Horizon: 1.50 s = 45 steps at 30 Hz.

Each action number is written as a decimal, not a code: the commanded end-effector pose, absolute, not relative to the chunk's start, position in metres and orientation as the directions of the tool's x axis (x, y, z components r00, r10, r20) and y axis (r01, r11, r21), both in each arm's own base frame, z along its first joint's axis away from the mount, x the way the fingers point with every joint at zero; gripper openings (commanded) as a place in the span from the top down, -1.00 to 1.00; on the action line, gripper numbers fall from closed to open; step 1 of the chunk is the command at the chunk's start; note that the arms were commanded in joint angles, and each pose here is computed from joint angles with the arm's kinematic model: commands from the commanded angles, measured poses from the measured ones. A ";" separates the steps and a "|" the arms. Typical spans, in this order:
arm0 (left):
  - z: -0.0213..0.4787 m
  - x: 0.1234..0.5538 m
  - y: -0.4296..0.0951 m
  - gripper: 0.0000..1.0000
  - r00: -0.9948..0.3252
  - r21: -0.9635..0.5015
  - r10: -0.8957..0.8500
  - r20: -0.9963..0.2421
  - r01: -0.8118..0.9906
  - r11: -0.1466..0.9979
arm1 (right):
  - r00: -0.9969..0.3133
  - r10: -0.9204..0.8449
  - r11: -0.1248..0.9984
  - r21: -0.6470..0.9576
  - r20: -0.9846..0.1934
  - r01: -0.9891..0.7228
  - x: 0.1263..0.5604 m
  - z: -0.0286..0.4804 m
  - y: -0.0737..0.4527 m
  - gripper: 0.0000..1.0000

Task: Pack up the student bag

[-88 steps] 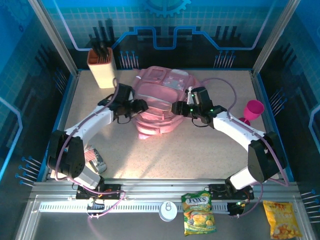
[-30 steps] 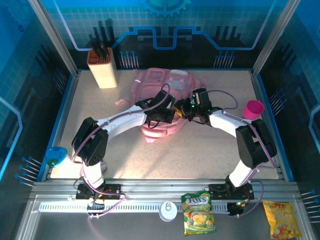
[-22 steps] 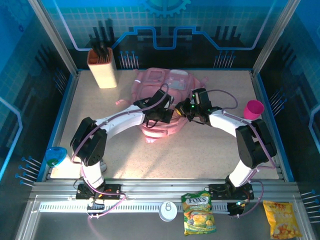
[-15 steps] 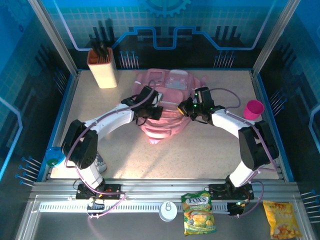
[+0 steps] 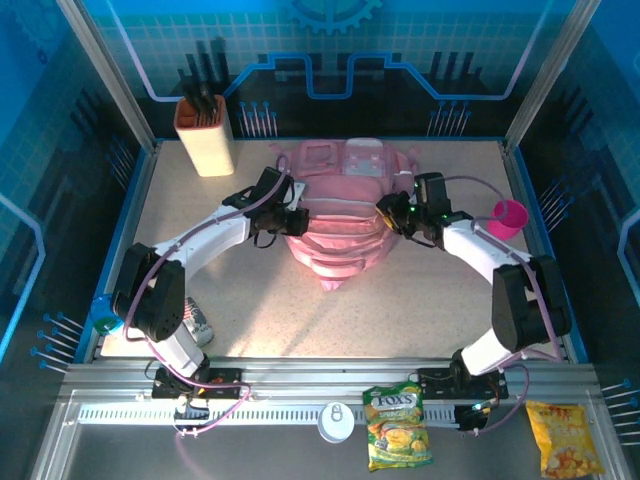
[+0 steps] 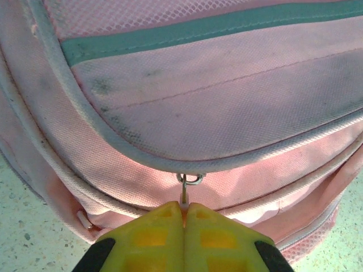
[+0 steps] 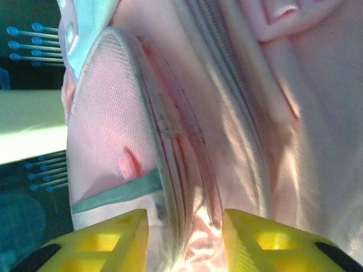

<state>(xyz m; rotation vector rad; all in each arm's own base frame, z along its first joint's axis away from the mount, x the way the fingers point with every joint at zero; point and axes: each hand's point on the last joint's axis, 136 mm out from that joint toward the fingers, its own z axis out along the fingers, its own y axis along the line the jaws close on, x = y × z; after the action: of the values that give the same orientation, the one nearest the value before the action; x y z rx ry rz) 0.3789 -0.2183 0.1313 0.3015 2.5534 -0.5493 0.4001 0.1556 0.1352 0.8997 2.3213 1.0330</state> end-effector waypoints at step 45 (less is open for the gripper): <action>0.133 0.392 -0.199 1.00 -0.859 -0.243 0.167 -0.484 0.316 0.917 | -0.594 0.794 0.467 0.755 -0.130 0.460 0.392 0.141 0.165 0.62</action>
<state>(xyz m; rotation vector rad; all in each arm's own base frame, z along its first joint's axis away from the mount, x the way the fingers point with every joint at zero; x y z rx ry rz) 0.3847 -0.2275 0.1256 0.4254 2.5945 -0.5353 0.3839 0.1905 0.1310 1.0257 2.3026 1.0570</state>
